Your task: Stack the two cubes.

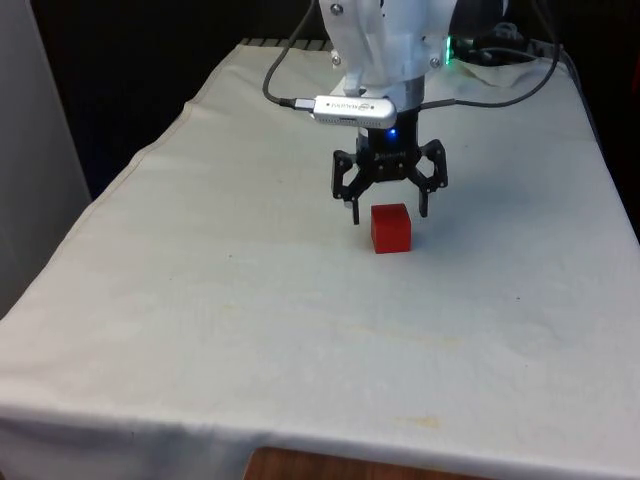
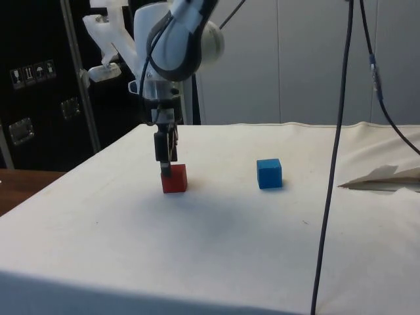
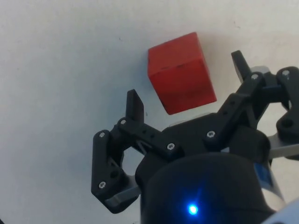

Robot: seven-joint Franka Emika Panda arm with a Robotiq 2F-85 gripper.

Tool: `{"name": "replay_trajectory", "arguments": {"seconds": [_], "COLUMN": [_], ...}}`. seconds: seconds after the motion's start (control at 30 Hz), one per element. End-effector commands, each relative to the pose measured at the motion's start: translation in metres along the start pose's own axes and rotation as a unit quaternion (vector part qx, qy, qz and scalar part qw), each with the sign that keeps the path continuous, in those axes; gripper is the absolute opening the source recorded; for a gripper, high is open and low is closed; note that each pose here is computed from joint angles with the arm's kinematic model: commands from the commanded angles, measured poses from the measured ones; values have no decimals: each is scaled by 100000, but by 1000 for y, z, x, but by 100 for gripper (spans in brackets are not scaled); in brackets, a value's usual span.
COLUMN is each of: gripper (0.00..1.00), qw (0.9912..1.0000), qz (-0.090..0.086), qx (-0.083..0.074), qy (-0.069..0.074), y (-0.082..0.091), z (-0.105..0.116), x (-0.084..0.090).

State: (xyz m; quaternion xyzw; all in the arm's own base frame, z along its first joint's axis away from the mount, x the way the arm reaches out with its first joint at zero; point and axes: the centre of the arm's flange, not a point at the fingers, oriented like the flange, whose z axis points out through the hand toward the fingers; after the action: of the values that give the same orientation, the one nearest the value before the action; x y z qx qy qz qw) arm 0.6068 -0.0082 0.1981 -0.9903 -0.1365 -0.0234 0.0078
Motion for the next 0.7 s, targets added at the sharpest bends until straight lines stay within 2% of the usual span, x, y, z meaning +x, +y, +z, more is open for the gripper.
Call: {"name": "replay_trajectory", "arguments": {"seconds": [0.0,0.17,0.2,0.27,0.47,0.5,0.53,0.67], "gripper": [100,100,100,100,100,100,100,100], "qw": [99997,99997,99998,99996,99994,99997,99993,99987], "qz": [107,88,2,116,-172,-335,-202,-341], "qx": [782,808,512,826,409,491,370,203], "qy": [-21,75,-271,71,995,400,1134,1582], "y": [-3,-7,-5,-9,-18,-16,-19,-24], "z": [2,8,6,10,19,18,20,26], "x": [1,2,0,2,1,2,1,-2]}}
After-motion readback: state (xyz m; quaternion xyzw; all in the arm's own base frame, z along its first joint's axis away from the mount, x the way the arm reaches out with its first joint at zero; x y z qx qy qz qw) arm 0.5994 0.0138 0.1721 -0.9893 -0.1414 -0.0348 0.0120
